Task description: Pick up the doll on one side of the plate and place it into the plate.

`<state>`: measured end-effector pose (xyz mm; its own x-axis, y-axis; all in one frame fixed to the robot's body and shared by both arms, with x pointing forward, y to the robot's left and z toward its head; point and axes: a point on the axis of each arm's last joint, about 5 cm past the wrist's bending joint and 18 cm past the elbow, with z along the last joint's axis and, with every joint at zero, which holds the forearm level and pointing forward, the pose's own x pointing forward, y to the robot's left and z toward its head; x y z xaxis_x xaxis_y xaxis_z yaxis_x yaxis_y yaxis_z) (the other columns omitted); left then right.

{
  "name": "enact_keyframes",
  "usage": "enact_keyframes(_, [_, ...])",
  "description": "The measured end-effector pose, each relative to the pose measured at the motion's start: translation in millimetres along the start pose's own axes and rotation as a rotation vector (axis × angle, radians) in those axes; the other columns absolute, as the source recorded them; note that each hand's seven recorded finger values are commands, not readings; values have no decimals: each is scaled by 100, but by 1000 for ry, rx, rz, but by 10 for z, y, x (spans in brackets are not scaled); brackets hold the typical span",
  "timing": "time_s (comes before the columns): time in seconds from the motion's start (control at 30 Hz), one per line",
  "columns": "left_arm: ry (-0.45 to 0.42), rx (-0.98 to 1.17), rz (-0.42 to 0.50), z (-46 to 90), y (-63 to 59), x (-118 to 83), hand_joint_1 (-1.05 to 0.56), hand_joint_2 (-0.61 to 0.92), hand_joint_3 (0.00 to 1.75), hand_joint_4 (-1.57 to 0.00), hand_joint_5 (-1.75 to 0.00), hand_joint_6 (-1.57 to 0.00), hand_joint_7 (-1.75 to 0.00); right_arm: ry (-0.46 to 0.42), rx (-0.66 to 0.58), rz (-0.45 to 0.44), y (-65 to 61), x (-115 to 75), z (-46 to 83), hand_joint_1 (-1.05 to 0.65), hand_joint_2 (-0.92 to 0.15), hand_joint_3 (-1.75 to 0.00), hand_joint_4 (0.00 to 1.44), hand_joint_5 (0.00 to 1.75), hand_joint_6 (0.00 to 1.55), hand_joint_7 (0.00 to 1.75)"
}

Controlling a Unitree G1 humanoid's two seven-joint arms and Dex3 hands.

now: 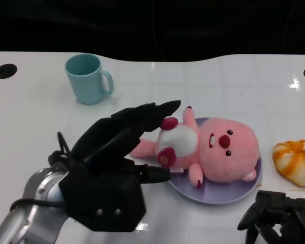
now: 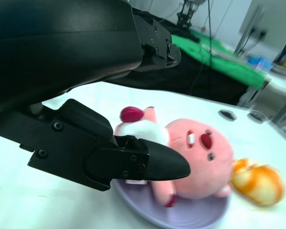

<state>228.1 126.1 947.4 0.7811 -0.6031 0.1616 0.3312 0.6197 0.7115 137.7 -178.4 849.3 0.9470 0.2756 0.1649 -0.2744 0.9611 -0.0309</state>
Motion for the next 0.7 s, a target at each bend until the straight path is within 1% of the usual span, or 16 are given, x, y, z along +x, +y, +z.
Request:
enact_keyframes(0.03, [-15, -57, 28, -19, -12, -31, -49, 92, 17, -35, -25, -40, -14, 1, 0, 0, 0, 0, 0, -95, -92, -42, 94, 145, 94, 113])
enact_keyframes(0.07, [-30, -128, 59, -41, -35, -62, -42, 92, 17, -36, -41, -49, -13, 2, 1, 0, -1, -1, -1, -95, -92, -41, 94, 145, 93, 113])
enact_keyframes(0.13, [-46, -243, 105, -77, -86, -122, -38, 92, 18, -34, -59, -56, -11, 2, 2, 1, -1, -1, -1, -95, -92, -41, 94, 145, 93, 113])
enact_keyframes(0.17, [-44, -289, 123, -92, -104, -150, -33, 92, 19, -36, -76, -64, -13, 1, 2, 2, -1, 1, -1, -95, -92, -41, 94, 145, 93, 113])
enact_keyframes(0.2, [-40, -333, 141, -106, -118, -180, -31, 92, 19, -37, -84, -68, -13, 1, 3, 3, -1, 2, -1, -94, -92, -41, 93, 145, 93, 113])
enact_keyframes(0.27, [-31, -440, 180, -132, -146, -259, -25, 92, 18, -45, -96, -79, -18, -1, 3, 4, -1, 6, 0, -94, -92, -41, 94, 145, 93, 113])
enact_keyframes(0.3, [-28, -485, 192, -138, -162, -291, -24, 92, 19, -46, -98, -80, -19, -1, 3, 4, -1, 6, 0, -94, -92, -41, 94, 145, 93, 113])
enact_keyframes(0.33, [-24, -531, 203, -145, -179, -320, -21, 92, 19, -52, -102, -86, -22, -1, 4, 4, -1, 7, 0, -94, -92, -41, 94, 145, 93, 113])
enact_keyframes(0.4, [-25, -605, 227, -153, -189, -362, -19, 92, 20, -55, -103, -88, -24, -1, 4, 5, 1, 8, 0, -94, -92, -41, 94, 145, 93, 113])
enact_keyframes(0.43, [-23, -648, 245, -151, -189, -388, -16, 89, 28, -65, -107, -94, -35, 0, 5, 6, 3, 12, 0, -95, -92, -41, 94, 145, 93, 113])
enact_keyframes(0.47, [-18, -708, 272, -150, -195, -411, -12, 73, 63, -71, -114, -87, -64, 3, 5, 5, 3, 11, -1, -95, -92, -41, 94, 145, 93, 113])
enact_keyframes(0.5, [-11, -765, 300, -147, -208, -439, -11, 65, 82, -73, -116, -83, -78, 4, 6, 5, 3, 11, -1, -95, -92, -41, 94, 145, 93, 113])
enact_keyframes(0.57, [15, -852, 329, -151, -245, -502, -6, 56, 113, -77, -130, -80, -100, 5, 6, 4, 3, 10, -1, -95, -92, -41, 94, 144, 93, 113])
enact_keyframes(0.63, [37, -932, 339, -157, -269, -567, -6, 54, 124, -80, -139, -81, -108, 4, 6, 4, 3, 11, -1, -95, -92, -42, 94, 144, 93, 113])
enact_keyframes(0.7, [53, -1010, 335, -144, -269, -619, -7, 52, 129, -83, -148, -84, -117, 5, 5, 3, 2, 10, -1, -96, -92, -42, 94, 144, 94, 113])
